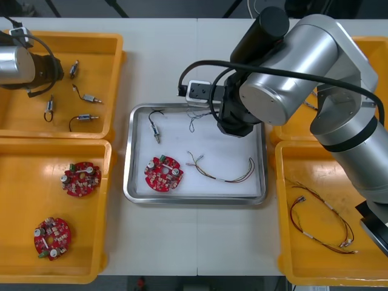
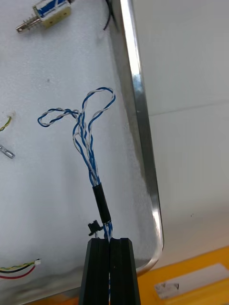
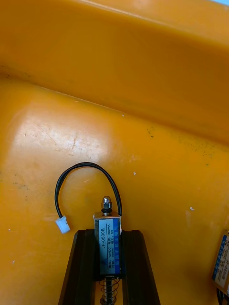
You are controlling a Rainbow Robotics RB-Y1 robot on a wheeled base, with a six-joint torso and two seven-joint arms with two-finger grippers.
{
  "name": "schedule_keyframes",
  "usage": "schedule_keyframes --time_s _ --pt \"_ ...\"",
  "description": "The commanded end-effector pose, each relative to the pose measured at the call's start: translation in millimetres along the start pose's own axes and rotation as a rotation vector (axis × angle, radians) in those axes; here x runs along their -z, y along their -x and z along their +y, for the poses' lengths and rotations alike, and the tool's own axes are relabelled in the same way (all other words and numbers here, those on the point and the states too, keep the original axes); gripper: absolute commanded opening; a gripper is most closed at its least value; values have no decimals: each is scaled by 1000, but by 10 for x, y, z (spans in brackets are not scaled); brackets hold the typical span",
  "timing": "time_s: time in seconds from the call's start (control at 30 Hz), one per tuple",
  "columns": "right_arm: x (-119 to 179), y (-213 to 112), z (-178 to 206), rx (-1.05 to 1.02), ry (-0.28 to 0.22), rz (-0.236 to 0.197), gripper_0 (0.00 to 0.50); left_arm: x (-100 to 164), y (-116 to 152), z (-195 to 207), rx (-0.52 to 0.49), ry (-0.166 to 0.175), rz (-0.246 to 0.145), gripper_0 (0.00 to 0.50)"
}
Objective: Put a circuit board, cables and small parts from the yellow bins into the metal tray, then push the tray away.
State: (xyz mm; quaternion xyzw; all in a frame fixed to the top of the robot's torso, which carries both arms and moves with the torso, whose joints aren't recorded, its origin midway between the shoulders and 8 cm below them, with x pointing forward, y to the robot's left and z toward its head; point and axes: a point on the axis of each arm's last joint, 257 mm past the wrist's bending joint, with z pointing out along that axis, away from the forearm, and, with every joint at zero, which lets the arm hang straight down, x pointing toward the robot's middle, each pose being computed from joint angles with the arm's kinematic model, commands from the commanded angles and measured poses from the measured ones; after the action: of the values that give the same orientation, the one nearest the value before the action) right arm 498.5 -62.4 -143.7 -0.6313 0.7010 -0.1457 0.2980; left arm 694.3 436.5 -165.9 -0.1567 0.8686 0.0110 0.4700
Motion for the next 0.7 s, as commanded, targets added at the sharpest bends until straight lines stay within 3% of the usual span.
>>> schedule_keyframes --time_s 0.03,0.23,0.33,0.5,0.7 --pt "-65 241 2 121 -12 -36 0 3 -48 -6 -58 -1 13 0" --pt "-269 162 31 200 -12 -5 0 247 96 -13 -35 0 89 0" --pt "-337 139 44 208 -19 13 0 363 178 -30 -25 4 104 0" --pt "-512 -88 54 192 -2 80 0 601 367 -60 -3 10 116 0" --pt "-645 -59 94 199 -2 63 0 897 462 -78 2 19 160 0"
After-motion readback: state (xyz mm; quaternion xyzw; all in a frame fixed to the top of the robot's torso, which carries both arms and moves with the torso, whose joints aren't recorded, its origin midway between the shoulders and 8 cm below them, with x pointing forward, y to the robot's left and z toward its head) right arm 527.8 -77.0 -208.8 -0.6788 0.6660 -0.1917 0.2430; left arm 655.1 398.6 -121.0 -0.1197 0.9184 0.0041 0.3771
